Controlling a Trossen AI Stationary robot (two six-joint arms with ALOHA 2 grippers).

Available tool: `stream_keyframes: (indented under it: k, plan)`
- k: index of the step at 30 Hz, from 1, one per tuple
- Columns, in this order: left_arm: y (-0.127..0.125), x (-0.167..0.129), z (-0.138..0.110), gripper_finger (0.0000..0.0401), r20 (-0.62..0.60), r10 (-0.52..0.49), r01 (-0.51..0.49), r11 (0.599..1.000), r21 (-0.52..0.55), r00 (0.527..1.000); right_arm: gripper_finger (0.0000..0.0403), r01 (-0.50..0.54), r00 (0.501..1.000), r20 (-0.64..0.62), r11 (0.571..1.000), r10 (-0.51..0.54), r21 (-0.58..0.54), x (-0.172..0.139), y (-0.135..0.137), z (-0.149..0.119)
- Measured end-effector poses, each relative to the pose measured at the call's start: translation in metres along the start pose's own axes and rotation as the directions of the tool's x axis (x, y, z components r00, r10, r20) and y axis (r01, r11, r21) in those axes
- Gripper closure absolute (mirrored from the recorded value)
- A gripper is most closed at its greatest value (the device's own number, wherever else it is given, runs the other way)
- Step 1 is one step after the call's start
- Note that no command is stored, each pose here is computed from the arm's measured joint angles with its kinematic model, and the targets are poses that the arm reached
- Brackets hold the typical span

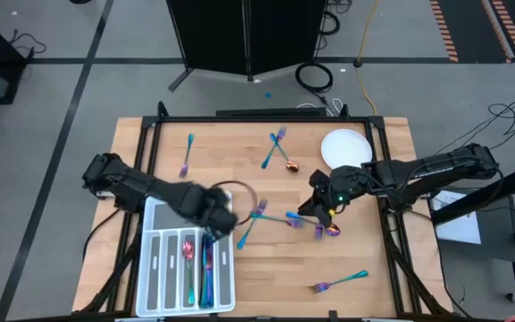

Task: Sort silverware
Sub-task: Put the bottom right iridescent spoon into the cutlery tray

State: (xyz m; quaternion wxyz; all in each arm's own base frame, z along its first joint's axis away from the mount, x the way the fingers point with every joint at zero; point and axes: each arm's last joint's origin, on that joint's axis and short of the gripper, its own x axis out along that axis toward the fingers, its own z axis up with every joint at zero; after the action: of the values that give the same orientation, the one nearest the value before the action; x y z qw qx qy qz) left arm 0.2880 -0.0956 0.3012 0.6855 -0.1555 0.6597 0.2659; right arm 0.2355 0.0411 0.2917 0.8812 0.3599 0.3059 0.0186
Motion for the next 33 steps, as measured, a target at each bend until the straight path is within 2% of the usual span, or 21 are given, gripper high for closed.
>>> stream_keyframes:
  k: [2,5,9,16,19,21,24,33]
  plan:
    - [-0.002,-0.001,-0.013,0.0395,-0.028,0.045,-0.049,0.988,-0.146,0.999,0.0339,0.000,1.000,0.003,0.999,0.001,-0.035,0.000,0.000,0.001]
    - [-0.014,-0.002,-0.031,0.0395,-0.013,0.023,-0.026,0.956,-0.293,1.000,0.0339,-0.002,1.000,0.005,0.997,0.002,-0.079,0.000,0.000,0.001]
    - [-0.032,0.000,-0.058,0.0395,-0.048,0.033,-0.050,0.908,-0.417,0.998,0.0339,-0.002,1.000,0.006,0.992,0.003,-0.128,0.000,0.000,0.001]
    - [-0.064,0.010,-0.106,0.0395,-0.013,0.075,-0.066,0.759,-0.647,0.997,0.0339,-0.002,1.000,0.006,0.985,0.003,-0.172,0.000,-0.001,0.002]
    - [-0.075,0.017,-0.125,0.0395,0.002,0.102,-0.072,0.719,-0.691,0.995,0.0339,-0.002,1.000,0.006,0.984,0.003,-0.180,0.000,-0.001,0.002]
    - [-0.082,0.023,-0.137,0.0395,0.008,0.126,-0.084,0.707,-0.703,0.992,0.0339,-0.003,1.000,0.006,0.982,0.004,-0.190,0.000,-0.001,0.002]
    - [-0.090,0.032,-0.148,0.0395,-0.005,0.150,-0.112,0.717,-0.688,0.989,0.0339,-0.003,1.000,0.006,0.981,0.005,-0.195,0.000,-0.001,0.002]
    - [-0.116,0.063,-0.158,0.0395,0.016,0.166,-0.113,0.736,-0.667,0.986,0.0339,-0.001,1.000,0.016,0.984,0.004,-0.176,0.000,-0.002,0.003]
